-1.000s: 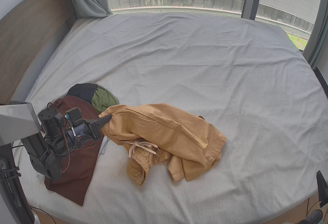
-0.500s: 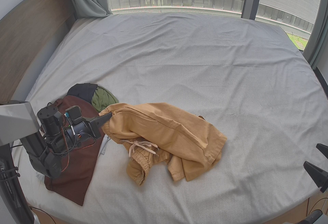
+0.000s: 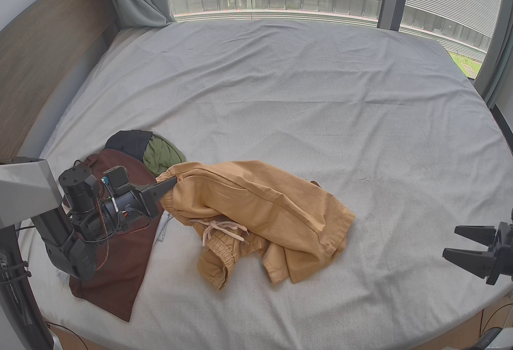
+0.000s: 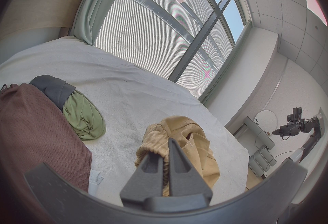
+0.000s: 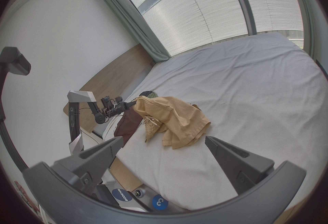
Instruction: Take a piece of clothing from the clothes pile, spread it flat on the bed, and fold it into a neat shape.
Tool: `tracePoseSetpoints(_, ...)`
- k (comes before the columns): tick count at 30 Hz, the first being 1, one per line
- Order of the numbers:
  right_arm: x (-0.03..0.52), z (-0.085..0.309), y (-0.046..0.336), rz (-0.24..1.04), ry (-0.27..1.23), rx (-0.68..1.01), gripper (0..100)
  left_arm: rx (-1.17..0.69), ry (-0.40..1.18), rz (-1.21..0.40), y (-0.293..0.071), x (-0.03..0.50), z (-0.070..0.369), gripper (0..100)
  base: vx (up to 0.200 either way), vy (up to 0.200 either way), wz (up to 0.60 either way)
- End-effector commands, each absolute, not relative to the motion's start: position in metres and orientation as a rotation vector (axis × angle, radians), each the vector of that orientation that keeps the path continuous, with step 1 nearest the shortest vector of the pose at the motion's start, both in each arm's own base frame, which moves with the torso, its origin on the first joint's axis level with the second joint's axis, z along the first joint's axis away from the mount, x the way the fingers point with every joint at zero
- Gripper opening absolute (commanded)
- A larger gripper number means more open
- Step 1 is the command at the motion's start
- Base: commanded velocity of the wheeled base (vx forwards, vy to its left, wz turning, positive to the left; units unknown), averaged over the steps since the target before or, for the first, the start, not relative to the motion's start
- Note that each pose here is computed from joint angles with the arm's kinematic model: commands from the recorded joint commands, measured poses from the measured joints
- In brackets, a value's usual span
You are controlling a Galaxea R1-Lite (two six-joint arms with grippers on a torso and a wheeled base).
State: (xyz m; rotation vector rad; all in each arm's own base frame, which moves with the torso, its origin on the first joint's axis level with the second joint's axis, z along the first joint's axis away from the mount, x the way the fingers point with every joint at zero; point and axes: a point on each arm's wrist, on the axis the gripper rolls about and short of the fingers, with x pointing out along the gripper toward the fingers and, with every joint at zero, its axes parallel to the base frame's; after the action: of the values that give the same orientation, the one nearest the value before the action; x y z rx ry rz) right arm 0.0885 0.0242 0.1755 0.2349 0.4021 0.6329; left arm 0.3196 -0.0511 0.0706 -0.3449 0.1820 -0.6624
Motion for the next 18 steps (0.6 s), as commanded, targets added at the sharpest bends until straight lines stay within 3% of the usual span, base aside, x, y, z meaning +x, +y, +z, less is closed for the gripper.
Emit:
tracePoseSetpoints(1, 0.121, 0.165, 0.036, 0.699, 0.517, 0.248, 100, -0.345, 0.181, -0.657, -0.049, 0.32, 0.07, 0, 0.0, 0.0, 0.0)
tracePoseSetpoints(18, 0.203, 0.125, 0.076, 0.795, 0.573, 0.233, 100, -0.343, 0.186, -0.65, -0.048, 0.324, 0.066, 0, 0.0, 0.0, 0.0)
